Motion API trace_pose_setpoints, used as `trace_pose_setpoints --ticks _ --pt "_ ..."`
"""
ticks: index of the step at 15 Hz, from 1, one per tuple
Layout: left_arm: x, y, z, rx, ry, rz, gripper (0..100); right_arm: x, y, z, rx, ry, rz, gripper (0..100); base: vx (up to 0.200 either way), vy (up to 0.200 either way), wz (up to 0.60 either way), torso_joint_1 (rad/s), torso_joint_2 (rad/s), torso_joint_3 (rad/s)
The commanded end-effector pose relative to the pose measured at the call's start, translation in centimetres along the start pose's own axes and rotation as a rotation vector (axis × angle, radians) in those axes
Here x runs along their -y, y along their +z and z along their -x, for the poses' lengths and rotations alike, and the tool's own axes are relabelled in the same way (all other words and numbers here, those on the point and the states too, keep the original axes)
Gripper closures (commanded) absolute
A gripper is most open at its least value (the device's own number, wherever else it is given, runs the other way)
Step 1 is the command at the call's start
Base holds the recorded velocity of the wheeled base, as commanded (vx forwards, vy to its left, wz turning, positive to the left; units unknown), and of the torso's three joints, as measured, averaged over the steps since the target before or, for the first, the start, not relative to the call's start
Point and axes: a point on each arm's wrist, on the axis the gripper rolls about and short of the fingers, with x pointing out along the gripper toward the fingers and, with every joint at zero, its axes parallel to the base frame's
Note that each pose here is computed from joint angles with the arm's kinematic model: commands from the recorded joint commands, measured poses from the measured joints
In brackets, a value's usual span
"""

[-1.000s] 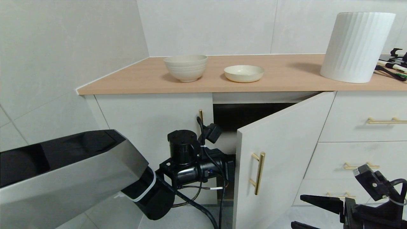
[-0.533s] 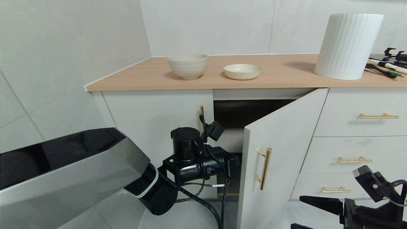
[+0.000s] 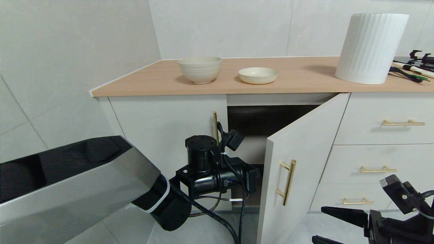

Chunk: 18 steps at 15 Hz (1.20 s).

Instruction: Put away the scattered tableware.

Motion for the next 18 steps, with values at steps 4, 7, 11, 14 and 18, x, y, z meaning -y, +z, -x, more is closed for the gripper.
trace_pose_setpoints --ticks 4,7,11,14,18 --pt "-0.5 0.8 -1.1 -0.005 0.003 0.006 100 0.0 0.0 0.0 0.002 0.002 0.0 0 -0.1 0.0 0.0 0.004 0.0 0.0" --pt "-0.9 1.2 -1.8 0.0 0.001 0.036 100 0.0 0.0 0.0 -0.001 0.001 -0.001 0 0.0 0.0 0.0 0.0 0.0 0.0" --pt "-0.8 1.5 -2.0 -0.003 0.001 0.04 100 0.0 0.0 0.0 0.0 0.003 -0.001 0 0.0 0.0 0.0 0.0 0.0 0.0" --pt "1.9 1.4 -3.3 -0.031 -0.06 0.029 100 -0.3 0.2 0.2 0.015 0.016 0.006 0 0.0 0.0 0.0 0.0 0.0 0.0" --pt "10.3 1.9 -4.1 -0.061 -0.232 -0.016 100 -1.6 1.3 2.1 0.111 0.093 0.031 0 0.0 0.0 0.0 0.0 0.0 0.0"
